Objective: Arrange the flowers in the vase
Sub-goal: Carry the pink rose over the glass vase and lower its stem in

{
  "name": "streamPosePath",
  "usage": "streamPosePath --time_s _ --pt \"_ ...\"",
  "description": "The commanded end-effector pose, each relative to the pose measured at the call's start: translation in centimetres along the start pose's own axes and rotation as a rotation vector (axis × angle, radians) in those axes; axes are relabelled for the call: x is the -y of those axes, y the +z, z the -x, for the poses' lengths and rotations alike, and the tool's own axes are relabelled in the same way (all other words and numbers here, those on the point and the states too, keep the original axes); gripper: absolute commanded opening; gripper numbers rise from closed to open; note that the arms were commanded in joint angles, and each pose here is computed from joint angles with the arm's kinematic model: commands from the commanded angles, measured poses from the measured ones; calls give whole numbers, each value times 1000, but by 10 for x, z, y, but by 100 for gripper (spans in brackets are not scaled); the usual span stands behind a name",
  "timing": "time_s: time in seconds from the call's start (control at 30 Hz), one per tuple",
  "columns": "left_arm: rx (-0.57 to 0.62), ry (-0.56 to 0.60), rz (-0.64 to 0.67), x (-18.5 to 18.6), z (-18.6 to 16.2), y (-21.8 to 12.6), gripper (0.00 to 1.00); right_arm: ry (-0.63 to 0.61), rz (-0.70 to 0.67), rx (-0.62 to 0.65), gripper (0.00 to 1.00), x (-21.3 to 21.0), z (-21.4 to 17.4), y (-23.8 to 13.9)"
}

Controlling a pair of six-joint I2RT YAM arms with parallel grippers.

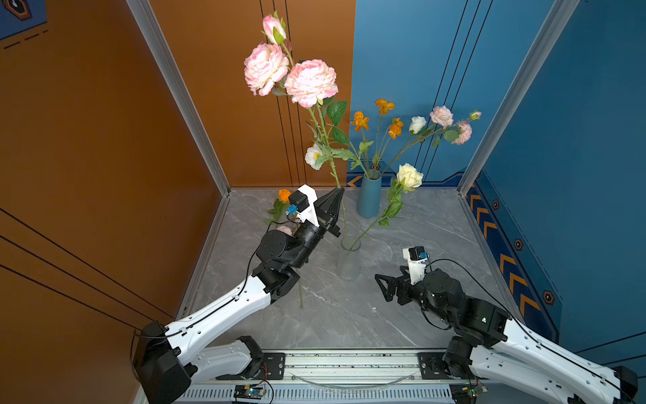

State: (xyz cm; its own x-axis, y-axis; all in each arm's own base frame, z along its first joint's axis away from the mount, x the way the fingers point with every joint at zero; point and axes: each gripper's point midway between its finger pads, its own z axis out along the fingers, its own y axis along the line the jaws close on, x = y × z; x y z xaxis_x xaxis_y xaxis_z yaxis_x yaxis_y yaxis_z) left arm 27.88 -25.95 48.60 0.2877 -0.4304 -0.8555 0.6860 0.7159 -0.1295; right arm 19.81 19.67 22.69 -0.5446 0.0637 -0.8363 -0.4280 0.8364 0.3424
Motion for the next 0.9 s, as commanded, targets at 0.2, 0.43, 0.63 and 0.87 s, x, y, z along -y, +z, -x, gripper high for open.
streamPosePath --time_s 0.2,0.43,0.63,0.87 --pt "66 -10 40 -6 -10 4 0 -31 23 -26 100 -5 -2 8" --pt "55 -28 105 -12 -46 -6 0 -43 36 -36 100 -6 -2 13" --pt "21 4 138 -3 -82 -11 0 -31 50 -44 100 -5 -5 15" --pt "-80 14 139 -2 -127 -19 0 -7 46 -32 100 1 -10 11"
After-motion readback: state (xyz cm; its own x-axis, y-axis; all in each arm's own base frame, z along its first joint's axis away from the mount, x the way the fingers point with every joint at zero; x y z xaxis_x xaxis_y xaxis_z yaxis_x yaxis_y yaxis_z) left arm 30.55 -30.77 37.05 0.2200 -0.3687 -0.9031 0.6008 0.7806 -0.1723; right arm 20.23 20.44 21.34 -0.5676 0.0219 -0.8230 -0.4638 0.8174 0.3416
